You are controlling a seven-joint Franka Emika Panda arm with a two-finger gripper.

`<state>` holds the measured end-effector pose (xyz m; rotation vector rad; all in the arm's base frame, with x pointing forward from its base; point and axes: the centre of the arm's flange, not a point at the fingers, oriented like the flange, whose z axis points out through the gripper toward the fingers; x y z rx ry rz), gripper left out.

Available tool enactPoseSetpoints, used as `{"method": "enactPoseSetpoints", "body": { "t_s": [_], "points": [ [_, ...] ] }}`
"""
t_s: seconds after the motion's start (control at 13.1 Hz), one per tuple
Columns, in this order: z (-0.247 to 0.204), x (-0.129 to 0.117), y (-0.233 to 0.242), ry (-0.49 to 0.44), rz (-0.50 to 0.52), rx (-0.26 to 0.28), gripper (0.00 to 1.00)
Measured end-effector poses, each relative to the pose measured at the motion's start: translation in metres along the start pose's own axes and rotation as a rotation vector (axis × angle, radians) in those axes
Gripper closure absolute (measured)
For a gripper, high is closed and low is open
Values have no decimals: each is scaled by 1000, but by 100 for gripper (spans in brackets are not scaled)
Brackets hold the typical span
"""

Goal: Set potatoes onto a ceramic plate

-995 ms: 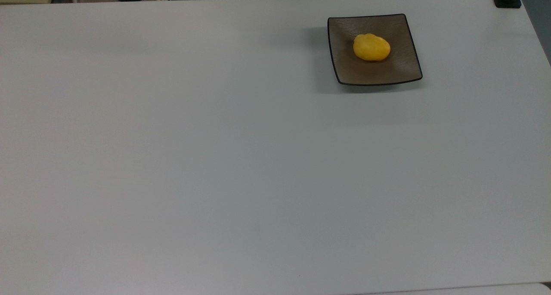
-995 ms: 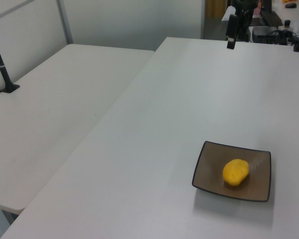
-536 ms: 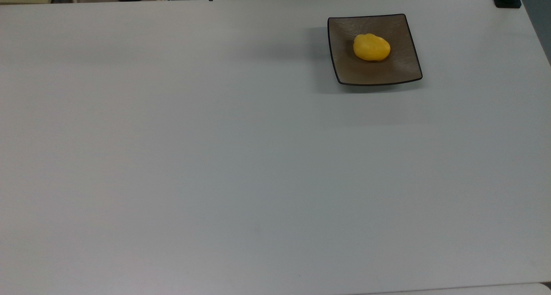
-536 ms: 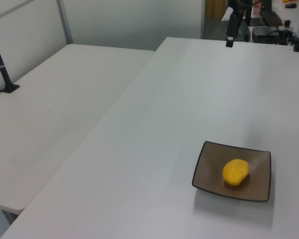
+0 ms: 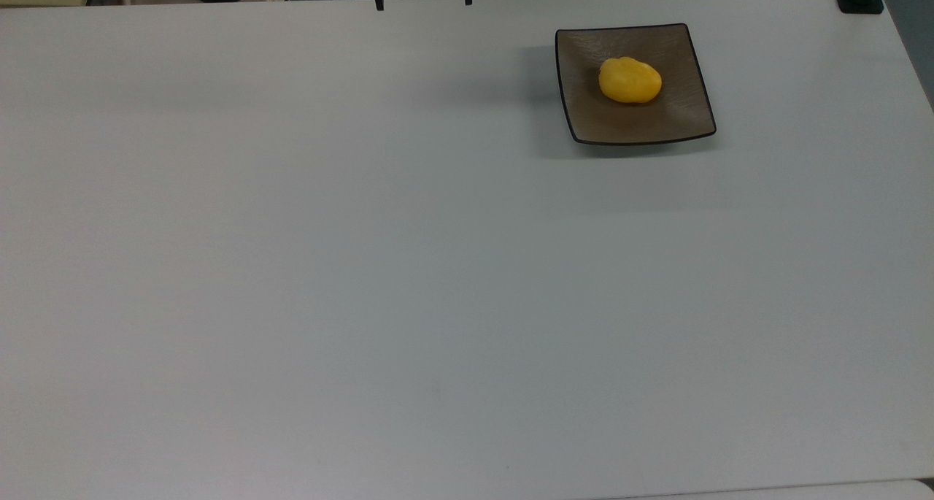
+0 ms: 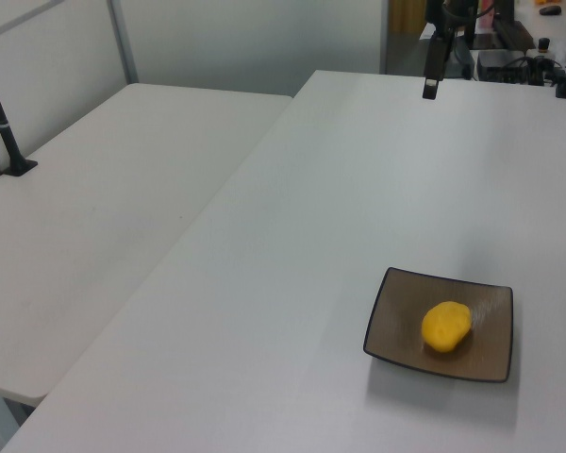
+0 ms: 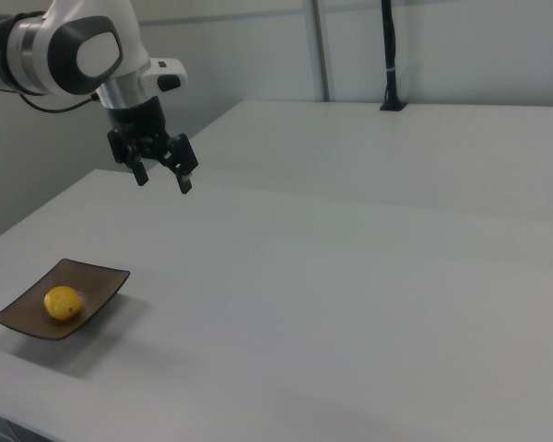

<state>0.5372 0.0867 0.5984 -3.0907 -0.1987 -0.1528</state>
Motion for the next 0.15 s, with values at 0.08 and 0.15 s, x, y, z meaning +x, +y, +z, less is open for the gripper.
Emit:
{"method": "enactPoseSetpoints", "body": {
  "t_s": [0.08,0.15],
  "points": [
    [1,0,0,-1,0,1,0],
    [1,0,-1,-2,-1,1,0]
  ]
}}
